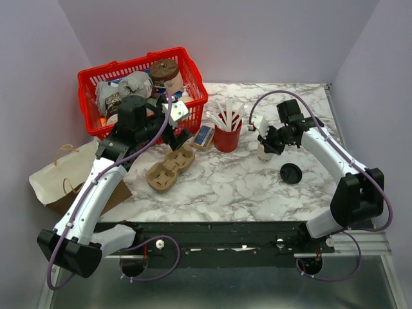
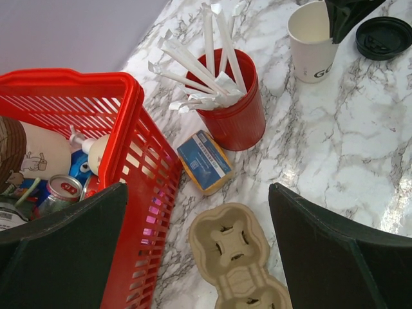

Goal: Pack the takeout coffee

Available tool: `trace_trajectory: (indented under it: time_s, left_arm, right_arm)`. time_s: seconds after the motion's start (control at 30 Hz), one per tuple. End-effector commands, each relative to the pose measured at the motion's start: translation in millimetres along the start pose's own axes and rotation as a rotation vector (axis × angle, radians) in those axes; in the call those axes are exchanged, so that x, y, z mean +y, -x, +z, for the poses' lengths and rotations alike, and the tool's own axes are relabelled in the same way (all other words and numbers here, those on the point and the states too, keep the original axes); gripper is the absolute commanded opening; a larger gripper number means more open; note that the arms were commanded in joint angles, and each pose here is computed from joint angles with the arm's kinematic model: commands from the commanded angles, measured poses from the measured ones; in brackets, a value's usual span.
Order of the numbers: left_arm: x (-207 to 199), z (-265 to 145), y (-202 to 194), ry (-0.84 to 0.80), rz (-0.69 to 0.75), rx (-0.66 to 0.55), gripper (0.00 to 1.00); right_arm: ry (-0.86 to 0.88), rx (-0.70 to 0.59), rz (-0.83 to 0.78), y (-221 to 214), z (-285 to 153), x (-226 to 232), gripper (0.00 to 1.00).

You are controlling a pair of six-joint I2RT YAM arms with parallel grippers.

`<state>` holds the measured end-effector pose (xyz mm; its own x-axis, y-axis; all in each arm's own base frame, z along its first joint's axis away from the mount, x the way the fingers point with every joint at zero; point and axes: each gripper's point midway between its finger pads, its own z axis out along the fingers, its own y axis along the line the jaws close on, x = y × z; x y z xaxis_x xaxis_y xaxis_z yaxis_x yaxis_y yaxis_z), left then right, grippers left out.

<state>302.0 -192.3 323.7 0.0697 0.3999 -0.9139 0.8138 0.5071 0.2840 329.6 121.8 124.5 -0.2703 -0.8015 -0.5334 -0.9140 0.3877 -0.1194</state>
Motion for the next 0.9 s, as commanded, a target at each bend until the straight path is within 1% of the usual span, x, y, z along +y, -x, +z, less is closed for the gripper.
trace_trajectory:
  time_s: [0.0, 0.13, 0.27, 0.37, 0.4, 0.5, 0.63, 0.87]
  left_arm:
    - [-5.2, -3.3, -9.2, 0.004, 0.003, 0.014, 0.98]
    - [-9.1, -4.9, -23.1, 0.007, -0.010, 0.047, 0.99]
    - [-18.6, -4.8, -49.0, -0.005, -0.072, 0.126, 0.98]
    - [-23.0, -5.7, -66.3, -0.002, -0.124, 0.187, 0.98]
    - [-23.9, -5.4, -71.1, 0.000, -0.135, 0.202, 0.98]
    - [-25.9, -7.7, -87.2, 0.017, -0.154, 0.248, 0.98]
    - [-27.7, -12.0, -98.2, 0.037, -0.163, 0.280, 0.98]
    - [-35.9, -13.8, -111.4, 0.014, -0.174, 0.320, 0.99]
  right_arm:
    - [0.080, -0.038, -0.142, 13.0, -10.6, 40.7, 0.01]
    - [0.137, -0.062, -0.277, 19.1, -10.2, 73.2, 0.01]
    - [0.193, -0.097, -0.406, 24.3, -8.2, 101.4, 0.01]
    - [0.237, -0.132, -0.539, 24.7, -6.7, 123.6, 0.01]
    - [0.267, -0.140, -0.569, 23.5, -4.1, 135.1, 0.01]
    - [0.298, -0.163, -0.640, 24.8, -3.7, 150.5, 0.01]
    - [0.317, -0.172, -0.673, 25.4, -1.2, 155.4, 0.01]
    - [0.338, -0.181, -0.698, 26.5, 1.5, 157.9, 0.01]
